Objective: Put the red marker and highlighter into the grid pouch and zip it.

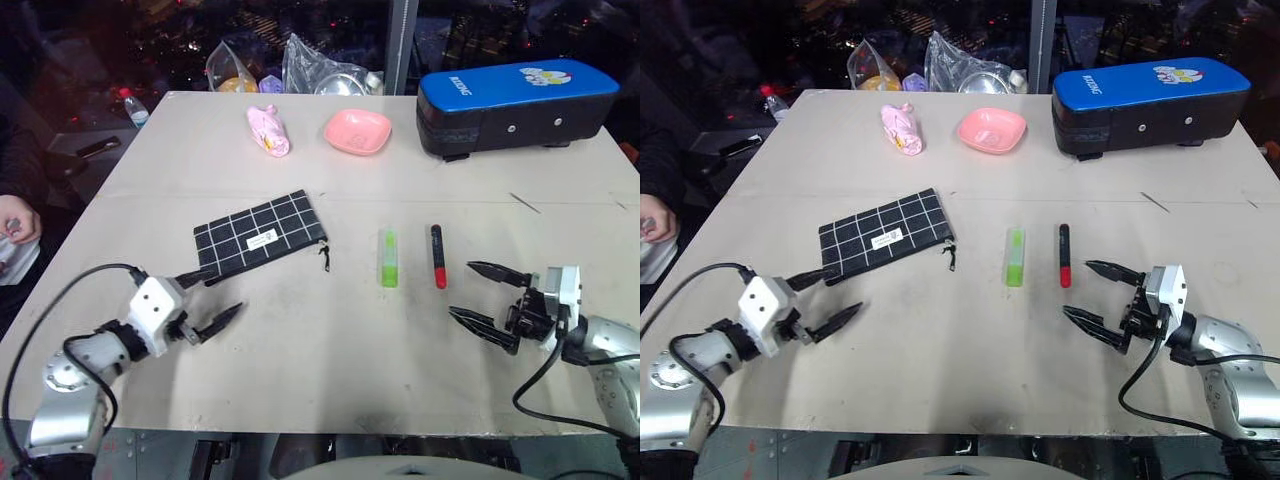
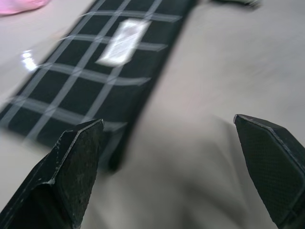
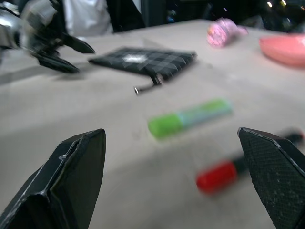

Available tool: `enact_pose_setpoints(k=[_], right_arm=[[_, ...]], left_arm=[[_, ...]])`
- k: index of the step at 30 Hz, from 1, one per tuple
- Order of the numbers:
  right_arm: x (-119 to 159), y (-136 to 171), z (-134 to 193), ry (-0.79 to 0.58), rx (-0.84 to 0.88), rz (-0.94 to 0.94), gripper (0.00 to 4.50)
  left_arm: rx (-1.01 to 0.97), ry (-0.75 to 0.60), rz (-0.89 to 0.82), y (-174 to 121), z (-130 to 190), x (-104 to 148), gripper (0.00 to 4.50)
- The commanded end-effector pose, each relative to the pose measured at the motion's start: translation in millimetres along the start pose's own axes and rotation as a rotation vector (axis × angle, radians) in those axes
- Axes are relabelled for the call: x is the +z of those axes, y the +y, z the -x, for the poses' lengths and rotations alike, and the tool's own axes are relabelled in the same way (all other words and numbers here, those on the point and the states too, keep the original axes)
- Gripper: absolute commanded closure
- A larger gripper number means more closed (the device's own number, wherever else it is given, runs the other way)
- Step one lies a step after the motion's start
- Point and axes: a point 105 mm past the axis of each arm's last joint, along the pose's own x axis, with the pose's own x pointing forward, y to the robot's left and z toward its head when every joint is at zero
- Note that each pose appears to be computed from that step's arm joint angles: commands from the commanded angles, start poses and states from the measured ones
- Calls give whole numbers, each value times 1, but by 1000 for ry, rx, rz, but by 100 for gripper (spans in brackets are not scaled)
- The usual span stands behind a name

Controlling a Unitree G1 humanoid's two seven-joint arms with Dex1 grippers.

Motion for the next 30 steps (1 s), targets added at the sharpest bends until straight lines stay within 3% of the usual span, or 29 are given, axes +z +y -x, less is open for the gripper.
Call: enact_pose_setpoints(k=[1,12,19,30], right_arm=[[17,3,-12,-43,25,31,0],[13,3,-11,-30,5,37,0],[13,2,-8,-28,-15,47,0],[14,1,-9,-29,-25,52,0]], left_arm=[[87,30,-140,37,15,0,5],[90,127,-642,81,18,7,5],[-69,157,-908,69,5,4,5],[-34,-10,-992,52,-37,18,5]])
